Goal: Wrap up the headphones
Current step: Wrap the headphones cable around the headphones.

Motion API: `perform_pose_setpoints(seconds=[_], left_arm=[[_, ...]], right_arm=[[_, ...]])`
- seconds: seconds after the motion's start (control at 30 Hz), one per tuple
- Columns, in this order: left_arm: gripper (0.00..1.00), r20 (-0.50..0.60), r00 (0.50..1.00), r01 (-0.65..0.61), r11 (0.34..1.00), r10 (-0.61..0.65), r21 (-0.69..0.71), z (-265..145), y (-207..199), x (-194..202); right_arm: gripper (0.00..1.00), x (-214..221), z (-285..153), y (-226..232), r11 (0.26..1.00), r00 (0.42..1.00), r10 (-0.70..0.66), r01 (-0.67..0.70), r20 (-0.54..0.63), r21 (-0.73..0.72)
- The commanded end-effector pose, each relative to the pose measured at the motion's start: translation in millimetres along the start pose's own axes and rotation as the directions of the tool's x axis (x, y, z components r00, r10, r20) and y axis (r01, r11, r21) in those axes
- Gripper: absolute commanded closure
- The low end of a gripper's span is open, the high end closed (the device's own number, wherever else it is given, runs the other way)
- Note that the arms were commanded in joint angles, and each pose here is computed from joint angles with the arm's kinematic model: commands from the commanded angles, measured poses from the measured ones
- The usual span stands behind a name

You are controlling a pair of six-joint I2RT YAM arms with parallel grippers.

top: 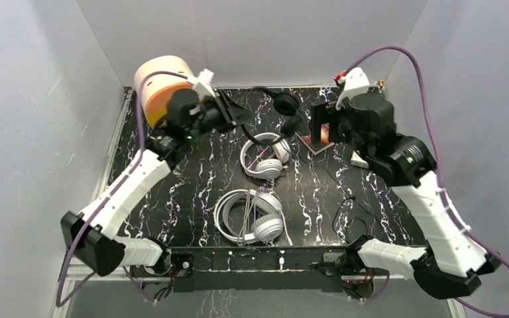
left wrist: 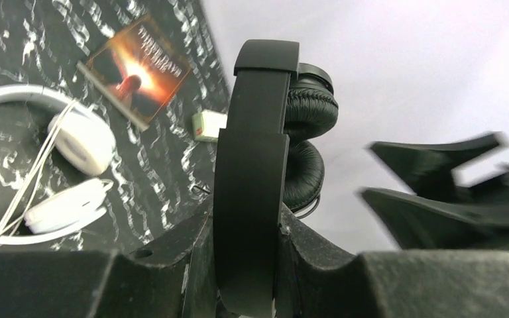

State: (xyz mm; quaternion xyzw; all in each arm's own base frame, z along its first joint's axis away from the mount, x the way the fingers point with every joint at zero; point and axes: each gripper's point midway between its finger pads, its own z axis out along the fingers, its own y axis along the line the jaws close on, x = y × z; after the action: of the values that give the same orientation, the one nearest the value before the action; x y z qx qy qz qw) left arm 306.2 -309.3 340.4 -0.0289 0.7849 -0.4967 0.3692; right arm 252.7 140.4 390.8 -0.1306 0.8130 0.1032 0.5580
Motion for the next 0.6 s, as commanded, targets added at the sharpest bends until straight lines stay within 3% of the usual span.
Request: perform_pose_setpoints(seconds=[0.0,0.13,0.2,0.27,0.4,0.57], left_arm=[[1.0,0.007,0.998,0.056,0.982,-0.059,0.181,-44.1,-41.3,-25.3],[1.0,0.004,0.989,0.143,0.943,-0.151,0.3,-59.9,-47.5,-45.6],[1.0,-0.005,0.985,0.165,0.927,-0.174,0.336,-63.4,-50.8,-51.9],[1.0,-0.018,0.981,0.184,0.911,-0.191,0.369,-65.7,-55.4,-55.3],[1.0,-0.036,0.98,0.194,0.888,-0.197,0.416,-73.3,-66.7,-61.4],[1.0,-0.049,0.983,0.18,0.88,-0.177,0.44,-81.9,-77.2,-63.8]], right_arm=[[0.01,-12.2,32.9,-29.4,0.992,1.0,0.003,-0.006,0.025,0.128],[0.01,17.9,65.9,-51.2,0.988,0.989,0.145,-0.146,-0.024,-0.042],[0.01,27.6,68.3,-47.8,0.977,0.988,0.154,-0.147,0.033,-0.151],[0.01,30.3,59.4,-30.2,0.955,0.982,0.128,-0.082,0.143,-0.286],[0.01,46.2,27.5,24.0,0.817,0.939,0.086,0.126,0.334,-0.563],[0.01,85.5,26.4,46.0,0.697,0.954,0.057,0.172,0.293,-0.696]])
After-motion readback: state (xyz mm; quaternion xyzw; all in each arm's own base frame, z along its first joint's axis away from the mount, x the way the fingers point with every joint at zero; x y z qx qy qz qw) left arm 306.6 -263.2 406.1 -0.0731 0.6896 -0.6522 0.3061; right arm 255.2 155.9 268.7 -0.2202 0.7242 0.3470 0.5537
